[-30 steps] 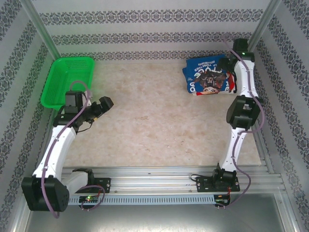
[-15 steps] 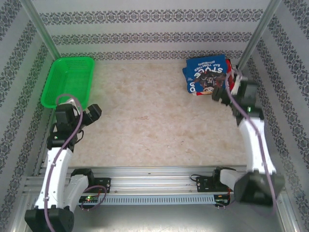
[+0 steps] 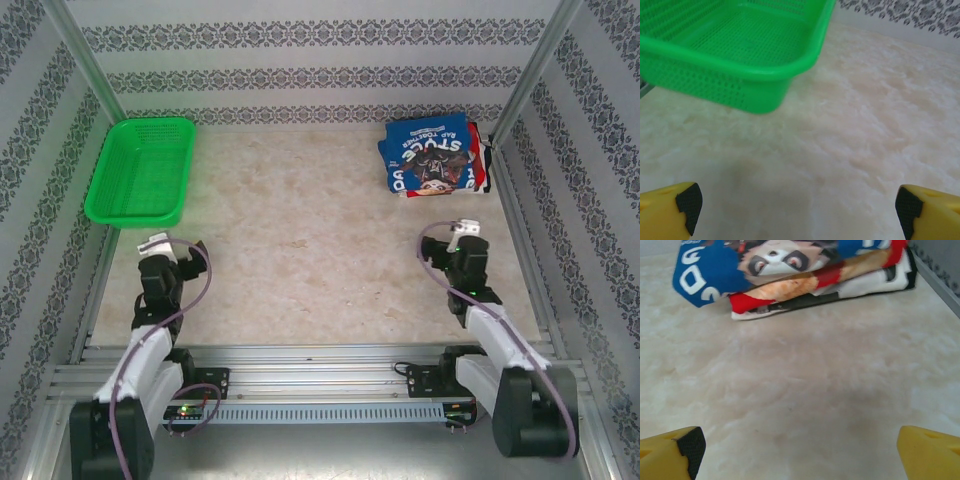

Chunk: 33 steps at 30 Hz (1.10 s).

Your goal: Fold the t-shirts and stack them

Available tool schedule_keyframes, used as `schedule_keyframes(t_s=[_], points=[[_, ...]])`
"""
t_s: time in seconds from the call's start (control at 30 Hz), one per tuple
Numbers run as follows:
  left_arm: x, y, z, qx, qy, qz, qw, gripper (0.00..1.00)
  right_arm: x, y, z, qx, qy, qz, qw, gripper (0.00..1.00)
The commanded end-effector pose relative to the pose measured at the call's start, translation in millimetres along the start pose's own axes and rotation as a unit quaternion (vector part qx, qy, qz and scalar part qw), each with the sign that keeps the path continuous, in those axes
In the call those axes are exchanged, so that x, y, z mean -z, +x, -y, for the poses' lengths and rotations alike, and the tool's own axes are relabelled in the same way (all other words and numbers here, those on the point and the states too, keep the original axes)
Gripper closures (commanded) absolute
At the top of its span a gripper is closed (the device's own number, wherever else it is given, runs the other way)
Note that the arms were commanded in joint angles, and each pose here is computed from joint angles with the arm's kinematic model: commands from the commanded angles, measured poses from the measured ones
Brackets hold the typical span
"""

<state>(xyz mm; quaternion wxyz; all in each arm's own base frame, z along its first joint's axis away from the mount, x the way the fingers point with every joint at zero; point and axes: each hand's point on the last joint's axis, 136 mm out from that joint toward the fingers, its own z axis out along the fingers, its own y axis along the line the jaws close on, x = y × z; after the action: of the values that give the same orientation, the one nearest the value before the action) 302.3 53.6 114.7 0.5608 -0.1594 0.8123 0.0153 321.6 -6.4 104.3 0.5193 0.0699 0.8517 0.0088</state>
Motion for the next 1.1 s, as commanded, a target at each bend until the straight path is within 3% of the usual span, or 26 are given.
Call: schedule_keyframes(t_s=[0.0, 0.07, 0.13, 0.23, 0.3, 0.33, 0.4, 0.47, 0.5, 0.57, 0.63, 0.8, 1.07], points=[[-16.3, -30.1, 17.1, -0.001, 0.044, 0.080, 0.996, 0.00, -9.7, -30.9, -12.6, 0.042, 0.010, 0.094, 0.995, 0.02], [-28.1, -22.0, 23.7, 0.003, 0.058, 0.095, 0.994, 0.00, -18.4, -40.1, -25.2, 0.061, -0.014, 0.119, 0.991, 0.02], [-35.2, -25.4, 28.5, -0.024, 0.066, 0.092, 0.993, 0.00, -27.9, -41.7, -24.4, 0.078, -0.009, 0.107, 0.991, 0.02], [-49.0, -17.8, 20.7, -0.030, 0.041, 0.082, 0.995, 0.00, -43.3, -32.0, 3.1, 0.023, 0.014, 0.118, 0.993, 0.02], [-60.2, -5.2, 44.7, -0.062, 0.108, 0.099, 0.987, 0.00, -54.6, -32.6, 9.6, 0.003, 0.013, 0.128, 0.992, 0.02], [-66.7, -3.0, 46.4, -0.061, 0.113, 0.092, 0.987, 0.00, -58.9, -32.4, 1.3, 0.018, 0.002, 0.108, 0.994, 0.02], [-77.1, 2.2, 40.7, -0.063, 0.080, 0.021, 0.995, 0.00, -63.8, -33.8, 2.4, 0.018, 0.007, 0.085, 0.996, 0.02], [-85.9, 0.4, 52.7, -0.077, 0.104, 0.030, 0.991, 0.00, -62.8, -37.2, 1.7, 0.020, 0.010, 0.103, 0.994, 0.02], [-86.4, 4.6, 52.0, -0.082, 0.096, 0.001, 0.992, 0.00, -62.0, -37.2, 1.3, 0.023, 0.011, 0.097, 0.995, 0.02], [-87.8, -0.2, 53.1, -0.083, 0.093, 0.029, 0.992, 0.00, -62.5, -36.0, 1.2, 0.024, 0.011, 0.096, 0.995, 0.02], [-87.7, 2.3, 51.3, -0.084, 0.087, 0.009, 0.993, 0.00, -61.9, -35.8, 1.9, 0.024, 0.015, 0.095, 0.995, 0.02], [-87.1, 1.0, 52.2, -0.083, 0.090, 0.021, 0.992, 0.00, -62.2, -36.0, 3.3, 0.032, 0.041, 0.095, 0.994, 0.02], [-87.1, 1.5, 52.3, -0.084, 0.090, 0.019, 0.992, 0.00, -61.9, -35.7, 5.1, 0.021, 0.026, 0.095, 0.995, 0.02]])
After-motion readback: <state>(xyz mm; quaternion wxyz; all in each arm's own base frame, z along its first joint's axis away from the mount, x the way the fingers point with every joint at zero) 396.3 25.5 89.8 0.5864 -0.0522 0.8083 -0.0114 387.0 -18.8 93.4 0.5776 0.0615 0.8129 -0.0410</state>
